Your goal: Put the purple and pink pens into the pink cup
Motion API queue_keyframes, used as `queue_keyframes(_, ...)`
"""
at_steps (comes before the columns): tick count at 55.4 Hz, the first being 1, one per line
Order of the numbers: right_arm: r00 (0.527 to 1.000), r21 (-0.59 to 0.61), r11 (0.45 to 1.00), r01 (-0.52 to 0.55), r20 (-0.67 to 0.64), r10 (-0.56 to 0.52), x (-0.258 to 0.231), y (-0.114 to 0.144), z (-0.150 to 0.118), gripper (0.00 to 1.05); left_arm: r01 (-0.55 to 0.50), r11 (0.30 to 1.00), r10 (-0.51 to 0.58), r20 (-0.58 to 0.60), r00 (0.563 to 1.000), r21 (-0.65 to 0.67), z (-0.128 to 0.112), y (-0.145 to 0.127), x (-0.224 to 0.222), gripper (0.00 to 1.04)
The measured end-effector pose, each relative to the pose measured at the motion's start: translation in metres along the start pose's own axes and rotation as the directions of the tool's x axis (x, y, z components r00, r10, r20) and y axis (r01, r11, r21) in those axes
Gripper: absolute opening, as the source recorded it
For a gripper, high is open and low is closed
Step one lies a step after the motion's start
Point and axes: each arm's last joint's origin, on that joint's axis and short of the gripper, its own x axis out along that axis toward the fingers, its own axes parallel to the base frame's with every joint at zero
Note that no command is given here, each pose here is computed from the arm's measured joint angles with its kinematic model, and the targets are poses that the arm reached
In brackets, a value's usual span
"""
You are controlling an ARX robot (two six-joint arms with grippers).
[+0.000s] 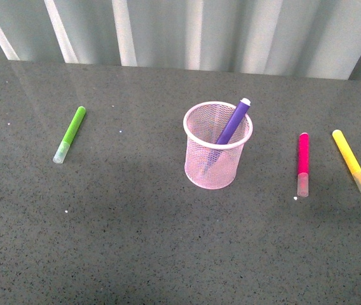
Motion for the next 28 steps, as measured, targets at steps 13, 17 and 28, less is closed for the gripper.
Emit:
queue_keyframes(13,1.000,0.000,1.000,0.000,0.000,0.000,0.0000,0.0000,0.0000,0.98,0.000,1.000,0.000,-0.001,1.000,0.000,-0.0020,0.0000,-0.0088,0.04)
queue_keyframes(17,1.000,0.000,1.000,0.000,0.000,0.000,0.0000,0.0000,0.0000,0.98,0.000,1.000,0.000,-0.001,1.000,0.000,-0.0020,0.0000,-0.0088,0.04)
queue_keyframes(28,1.000,0.000,1.000,0.000,0.000,0.000,0.0000,0.0000,0.0000,0.98,0.000,1.000,0.000,-0.002,1.000,0.000,-0.0021,0.0000,-0.0088,0.13)
